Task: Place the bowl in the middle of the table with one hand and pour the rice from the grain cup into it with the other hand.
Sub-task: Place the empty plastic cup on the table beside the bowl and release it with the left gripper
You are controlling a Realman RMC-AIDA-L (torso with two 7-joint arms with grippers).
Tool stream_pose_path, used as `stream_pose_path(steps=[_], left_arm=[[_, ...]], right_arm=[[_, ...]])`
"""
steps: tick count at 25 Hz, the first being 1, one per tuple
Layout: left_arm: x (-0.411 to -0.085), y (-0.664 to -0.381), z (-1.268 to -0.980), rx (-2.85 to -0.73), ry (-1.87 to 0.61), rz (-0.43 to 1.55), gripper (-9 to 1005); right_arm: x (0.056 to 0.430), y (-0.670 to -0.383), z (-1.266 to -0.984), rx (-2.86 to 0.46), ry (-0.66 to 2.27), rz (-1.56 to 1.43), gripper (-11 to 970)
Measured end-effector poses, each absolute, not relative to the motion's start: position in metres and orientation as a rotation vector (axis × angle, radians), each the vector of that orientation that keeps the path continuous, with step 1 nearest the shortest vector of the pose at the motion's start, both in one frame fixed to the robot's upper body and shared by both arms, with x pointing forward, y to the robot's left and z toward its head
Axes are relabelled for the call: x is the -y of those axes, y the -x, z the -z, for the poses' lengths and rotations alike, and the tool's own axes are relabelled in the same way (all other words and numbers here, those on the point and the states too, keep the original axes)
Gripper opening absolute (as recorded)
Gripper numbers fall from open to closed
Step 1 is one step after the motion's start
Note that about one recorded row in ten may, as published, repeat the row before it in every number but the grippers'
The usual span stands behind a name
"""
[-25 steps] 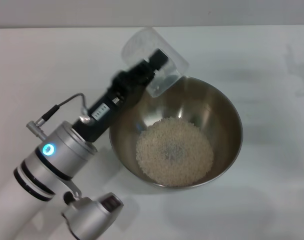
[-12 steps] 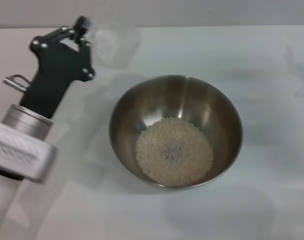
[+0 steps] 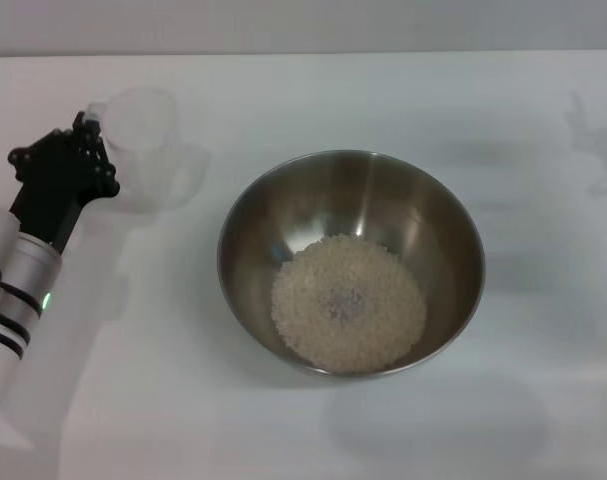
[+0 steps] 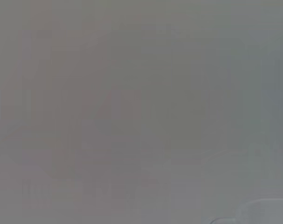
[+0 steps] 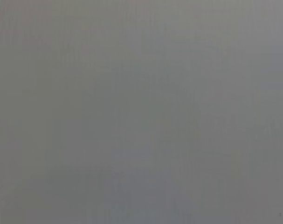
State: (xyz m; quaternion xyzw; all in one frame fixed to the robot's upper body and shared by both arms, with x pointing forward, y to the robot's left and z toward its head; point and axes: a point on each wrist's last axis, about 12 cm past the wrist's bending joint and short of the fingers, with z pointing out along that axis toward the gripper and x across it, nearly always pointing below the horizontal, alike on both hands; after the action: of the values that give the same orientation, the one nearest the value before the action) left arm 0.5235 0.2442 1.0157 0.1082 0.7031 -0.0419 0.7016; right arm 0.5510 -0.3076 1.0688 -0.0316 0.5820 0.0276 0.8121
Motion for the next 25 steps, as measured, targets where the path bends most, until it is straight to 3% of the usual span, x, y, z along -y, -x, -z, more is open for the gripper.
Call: stream_pose_path(steps=[25], left_arm=[[-0.246,-0.518,-0.996,-1.721,-0.22,0.122,39]], right_arm=[[0.307,-0.554,-1.072,-1.234,0.074,-0.061,552]])
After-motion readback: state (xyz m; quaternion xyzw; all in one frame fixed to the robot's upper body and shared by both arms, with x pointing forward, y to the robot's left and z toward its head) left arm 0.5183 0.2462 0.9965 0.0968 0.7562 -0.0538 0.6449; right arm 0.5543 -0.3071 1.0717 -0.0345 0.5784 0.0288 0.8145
